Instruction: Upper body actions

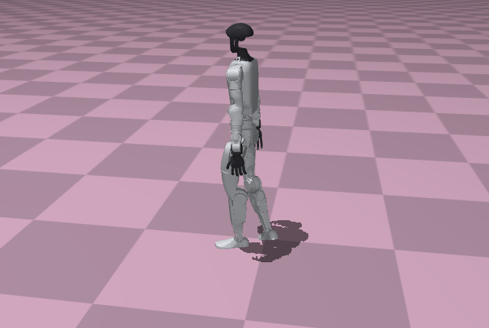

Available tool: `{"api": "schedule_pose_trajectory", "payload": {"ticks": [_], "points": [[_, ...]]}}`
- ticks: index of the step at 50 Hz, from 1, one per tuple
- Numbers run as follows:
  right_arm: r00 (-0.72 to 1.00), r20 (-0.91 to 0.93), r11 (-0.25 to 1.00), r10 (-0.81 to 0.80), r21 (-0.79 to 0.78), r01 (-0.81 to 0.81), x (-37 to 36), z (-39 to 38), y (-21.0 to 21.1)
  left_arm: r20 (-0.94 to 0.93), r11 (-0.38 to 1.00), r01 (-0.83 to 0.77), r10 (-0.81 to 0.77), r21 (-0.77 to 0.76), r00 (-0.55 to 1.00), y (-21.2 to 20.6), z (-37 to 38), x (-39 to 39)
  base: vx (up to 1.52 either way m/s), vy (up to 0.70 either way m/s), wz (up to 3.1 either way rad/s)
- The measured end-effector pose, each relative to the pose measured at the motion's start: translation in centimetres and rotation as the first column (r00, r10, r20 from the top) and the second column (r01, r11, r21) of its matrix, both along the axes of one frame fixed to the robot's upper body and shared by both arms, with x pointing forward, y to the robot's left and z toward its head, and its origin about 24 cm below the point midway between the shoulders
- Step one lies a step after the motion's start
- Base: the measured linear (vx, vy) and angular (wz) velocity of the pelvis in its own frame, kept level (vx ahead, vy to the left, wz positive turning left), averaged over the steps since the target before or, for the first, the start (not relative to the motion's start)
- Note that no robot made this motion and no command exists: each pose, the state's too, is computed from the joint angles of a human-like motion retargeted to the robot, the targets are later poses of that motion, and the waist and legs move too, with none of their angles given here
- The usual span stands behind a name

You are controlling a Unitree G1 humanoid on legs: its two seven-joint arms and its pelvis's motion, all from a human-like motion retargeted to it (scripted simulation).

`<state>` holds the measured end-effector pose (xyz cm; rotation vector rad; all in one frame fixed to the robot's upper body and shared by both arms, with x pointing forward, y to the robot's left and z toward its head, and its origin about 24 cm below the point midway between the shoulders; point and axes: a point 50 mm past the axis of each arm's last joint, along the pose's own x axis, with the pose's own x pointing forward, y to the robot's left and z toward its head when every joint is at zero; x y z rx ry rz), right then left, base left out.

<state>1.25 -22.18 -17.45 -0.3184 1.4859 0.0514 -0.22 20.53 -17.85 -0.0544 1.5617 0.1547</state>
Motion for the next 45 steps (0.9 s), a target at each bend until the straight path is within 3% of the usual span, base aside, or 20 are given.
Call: {"api": "schedule_pose_trajectory", "payload": {"ticks": [10,21,35,45], "points": [[0.999,-0.036,0.999,0.03,0.032,-0.028,-1.3,-0.3,1.5,0.065,0.999,0.015,-0.017,0.037,0.998,1.1,0.2,2.0,0.12,-0.07,1.33],[0.992,-0.022,0.992,0.123,0.007,-0.123,-1.1,-0.3,1.2,-0.073,1.0,0.027,-0.027,0.001,0.997,0.6,0.2,-1.8,0.05,-0.09,0.45],[0.981,0.034,0.982,0.189,0.023,-0.19,1.7,-0.2,1.3,-0.224,1.0,0.009,-0.014,-0.025,0.974,0.2,0.9,-7.2,-0.14,-0.07,-1.71],[0.997,-0.043,0.998,0.059,0.034,-0.057,0.0,-0.1,0.7,-0.082,0.999,-0.021,0.025,0.047,0.996,2.3,0.6,-3.1,-0.15,-0.16,-1.67]]}}
